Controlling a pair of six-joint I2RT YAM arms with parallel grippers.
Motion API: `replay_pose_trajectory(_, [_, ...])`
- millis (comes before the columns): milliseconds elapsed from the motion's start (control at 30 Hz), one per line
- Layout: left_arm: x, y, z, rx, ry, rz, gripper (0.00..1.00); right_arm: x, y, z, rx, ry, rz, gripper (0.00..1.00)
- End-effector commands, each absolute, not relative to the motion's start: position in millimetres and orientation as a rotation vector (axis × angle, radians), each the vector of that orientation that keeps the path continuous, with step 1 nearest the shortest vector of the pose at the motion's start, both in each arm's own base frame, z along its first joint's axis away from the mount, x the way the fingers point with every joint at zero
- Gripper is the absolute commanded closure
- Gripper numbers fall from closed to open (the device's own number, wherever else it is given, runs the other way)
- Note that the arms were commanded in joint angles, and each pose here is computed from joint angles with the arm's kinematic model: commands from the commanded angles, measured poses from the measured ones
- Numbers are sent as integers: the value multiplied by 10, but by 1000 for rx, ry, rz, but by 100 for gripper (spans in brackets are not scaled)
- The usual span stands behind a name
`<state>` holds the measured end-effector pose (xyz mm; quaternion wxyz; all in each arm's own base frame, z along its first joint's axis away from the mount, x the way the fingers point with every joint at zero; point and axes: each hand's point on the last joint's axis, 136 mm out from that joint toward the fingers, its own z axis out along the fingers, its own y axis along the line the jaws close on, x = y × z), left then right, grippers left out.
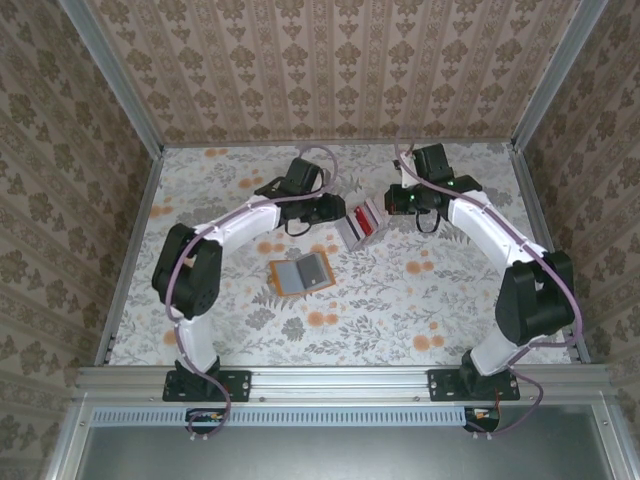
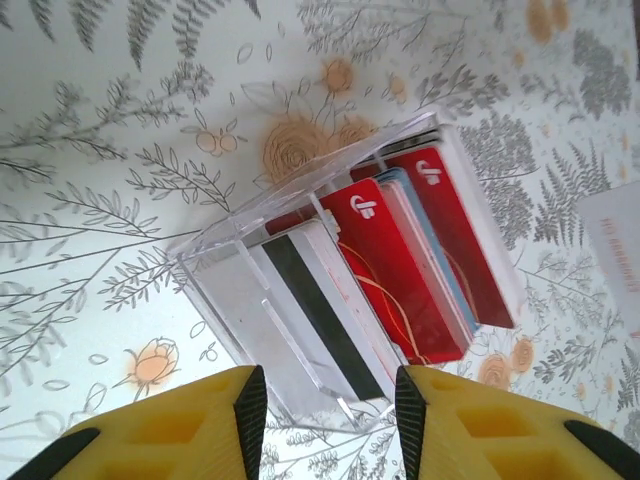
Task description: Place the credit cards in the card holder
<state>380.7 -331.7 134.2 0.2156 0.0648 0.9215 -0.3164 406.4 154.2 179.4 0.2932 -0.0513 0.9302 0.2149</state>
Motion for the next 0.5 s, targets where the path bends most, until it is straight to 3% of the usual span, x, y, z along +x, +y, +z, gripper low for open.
replay_pose_trajectory(0, [3710,-3036,1294,181,2571,-766,58,3982,1731,2002,-132,2373,769,94])
replay_pose_trajectory(467, [2990,-2060,1009,11,2647,-503,58,3498,2675,1764,-297,2288,1168,94])
